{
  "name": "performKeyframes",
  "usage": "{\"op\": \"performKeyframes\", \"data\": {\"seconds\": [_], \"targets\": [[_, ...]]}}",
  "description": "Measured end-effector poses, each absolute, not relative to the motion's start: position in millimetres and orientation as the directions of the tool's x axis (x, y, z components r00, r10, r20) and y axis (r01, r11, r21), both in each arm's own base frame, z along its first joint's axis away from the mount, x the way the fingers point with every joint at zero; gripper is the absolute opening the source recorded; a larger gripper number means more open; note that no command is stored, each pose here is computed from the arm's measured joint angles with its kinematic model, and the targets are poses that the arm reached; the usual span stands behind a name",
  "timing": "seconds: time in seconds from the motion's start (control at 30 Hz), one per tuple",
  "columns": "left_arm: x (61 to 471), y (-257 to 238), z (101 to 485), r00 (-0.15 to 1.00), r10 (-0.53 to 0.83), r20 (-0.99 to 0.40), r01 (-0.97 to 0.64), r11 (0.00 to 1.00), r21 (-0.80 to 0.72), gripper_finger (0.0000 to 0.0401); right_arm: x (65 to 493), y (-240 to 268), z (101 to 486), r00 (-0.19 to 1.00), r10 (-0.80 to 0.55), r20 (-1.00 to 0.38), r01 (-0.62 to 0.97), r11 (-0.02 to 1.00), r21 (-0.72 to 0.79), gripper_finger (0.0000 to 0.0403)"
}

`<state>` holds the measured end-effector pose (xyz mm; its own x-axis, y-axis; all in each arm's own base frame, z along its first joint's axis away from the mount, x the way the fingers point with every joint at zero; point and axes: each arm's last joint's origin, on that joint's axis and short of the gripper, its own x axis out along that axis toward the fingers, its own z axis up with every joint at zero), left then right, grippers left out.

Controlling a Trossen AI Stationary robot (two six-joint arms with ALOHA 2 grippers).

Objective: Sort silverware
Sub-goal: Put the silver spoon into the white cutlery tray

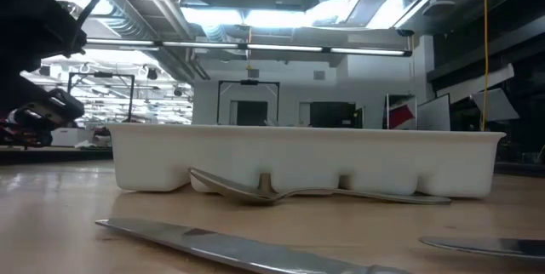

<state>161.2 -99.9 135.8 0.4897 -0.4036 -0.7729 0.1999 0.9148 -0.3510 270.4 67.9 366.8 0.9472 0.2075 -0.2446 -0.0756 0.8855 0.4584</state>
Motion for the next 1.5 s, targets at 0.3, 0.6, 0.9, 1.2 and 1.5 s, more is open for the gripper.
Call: {"op": "performKeyframes", "data": {"seconds": [0.3,0.6,0.9,1.2,1.5], "targets": [[163.5,-101.3,138.0,0.515,-0.415,-0.75,0.235,0.91,-0.342,0.0004,270.4,67.6,366.8,0.947,0.206,-0.244,-0.075,0.886,0.458,0.0248],[165.9,-96.3,137.5,0.539,-0.368,-0.758,0.26,0.928,-0.266,0.0024,270.5,67.7,366.9,0.948,0.206,-0.244,-0.075,0.886,0.458,0.0248],[163.3,-98.5,136.7,0.503,-0.404,-0.764,0.384,0.896,-0.221,0.0119,270.4,67.6,366.3,0.947,0.206,-0.249,-0.073,0.886,0.457,0.0248],[162.5,-103.1,125.5,0.487,-0.333,-0.807,0.475,0.877,-0.075,0.0129,270.4,67.6,366.1,0.946,0.205,-0.251,-0.074,0.89,0.451,0.0248],[165.8,-105.0,111.9,0.446,-0.292,-0.846,0.535,0.845,-0.01,0.0122,270.4,67.4,366.1,0.947,0.2,-0.251,-0.069,0.891,0.449,0.0248]]}}
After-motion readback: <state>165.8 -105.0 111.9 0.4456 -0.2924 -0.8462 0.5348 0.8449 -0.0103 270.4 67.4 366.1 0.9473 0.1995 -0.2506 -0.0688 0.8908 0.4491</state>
